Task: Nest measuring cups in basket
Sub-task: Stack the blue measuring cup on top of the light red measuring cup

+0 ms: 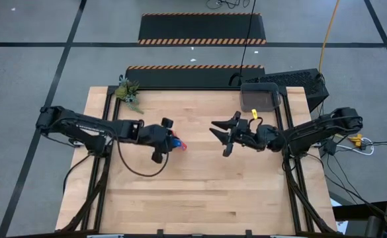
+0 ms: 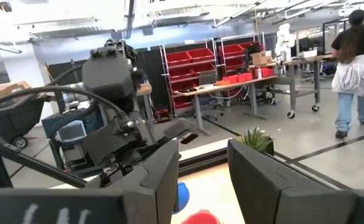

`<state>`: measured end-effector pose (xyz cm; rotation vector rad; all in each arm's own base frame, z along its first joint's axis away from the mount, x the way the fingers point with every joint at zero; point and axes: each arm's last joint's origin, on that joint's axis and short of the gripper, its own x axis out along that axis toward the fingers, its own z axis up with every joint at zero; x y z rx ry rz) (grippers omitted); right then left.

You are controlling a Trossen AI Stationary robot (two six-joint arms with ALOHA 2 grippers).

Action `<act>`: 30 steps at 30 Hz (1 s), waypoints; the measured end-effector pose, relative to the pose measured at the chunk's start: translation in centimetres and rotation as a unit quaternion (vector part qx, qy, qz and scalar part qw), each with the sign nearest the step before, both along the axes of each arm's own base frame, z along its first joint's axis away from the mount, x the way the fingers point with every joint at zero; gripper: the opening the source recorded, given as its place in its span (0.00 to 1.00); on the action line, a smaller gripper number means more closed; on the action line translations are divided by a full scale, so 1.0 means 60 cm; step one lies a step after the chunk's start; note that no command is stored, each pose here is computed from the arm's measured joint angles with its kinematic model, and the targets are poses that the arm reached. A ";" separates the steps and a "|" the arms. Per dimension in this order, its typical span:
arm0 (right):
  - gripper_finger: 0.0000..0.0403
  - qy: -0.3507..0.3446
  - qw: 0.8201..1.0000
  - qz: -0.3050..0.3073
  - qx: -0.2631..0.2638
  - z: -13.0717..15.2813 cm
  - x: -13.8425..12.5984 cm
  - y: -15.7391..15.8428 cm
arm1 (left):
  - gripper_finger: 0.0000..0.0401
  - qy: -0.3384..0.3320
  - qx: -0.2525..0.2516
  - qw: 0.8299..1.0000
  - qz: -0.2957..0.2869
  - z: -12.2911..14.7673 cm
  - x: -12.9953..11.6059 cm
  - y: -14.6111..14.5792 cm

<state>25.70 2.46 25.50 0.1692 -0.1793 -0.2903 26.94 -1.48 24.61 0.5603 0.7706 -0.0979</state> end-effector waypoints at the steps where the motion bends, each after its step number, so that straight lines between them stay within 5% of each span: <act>1: 0.33 0.000 1.000 0.000 -0.001 0.000 0.000 0.000 | 0.37 0.008 0.000 1.000 -0.008 0.003 0.001 0.006; 8: 0.33 0.001 1.000 0.000 -0.002 0.000 0.000 0.000 | 0.17 0.048 0.024 0.996 -0.070 0.005 0.008 0.033; 14: 0.33 0.001 1.000 0.000 -0.005 0.000 0.000 0.000 | 0.01 0.115 0.000 0.992 -0.055 -0.023 0.025 0.055; 24: 0.33 0.009 1.000 0.000 -0.008 -0.002 0.000 0.000 | 0.01 0.120 0.001 0.992 -0.042 -0.027 0.046 0.057; 30: 0.33 0.042 0.999 -0.001 -0.015 -0.017 0.006 0.001 | 0.03 0.112 -0.023 0.990 0.080 0.013 0.052 0.059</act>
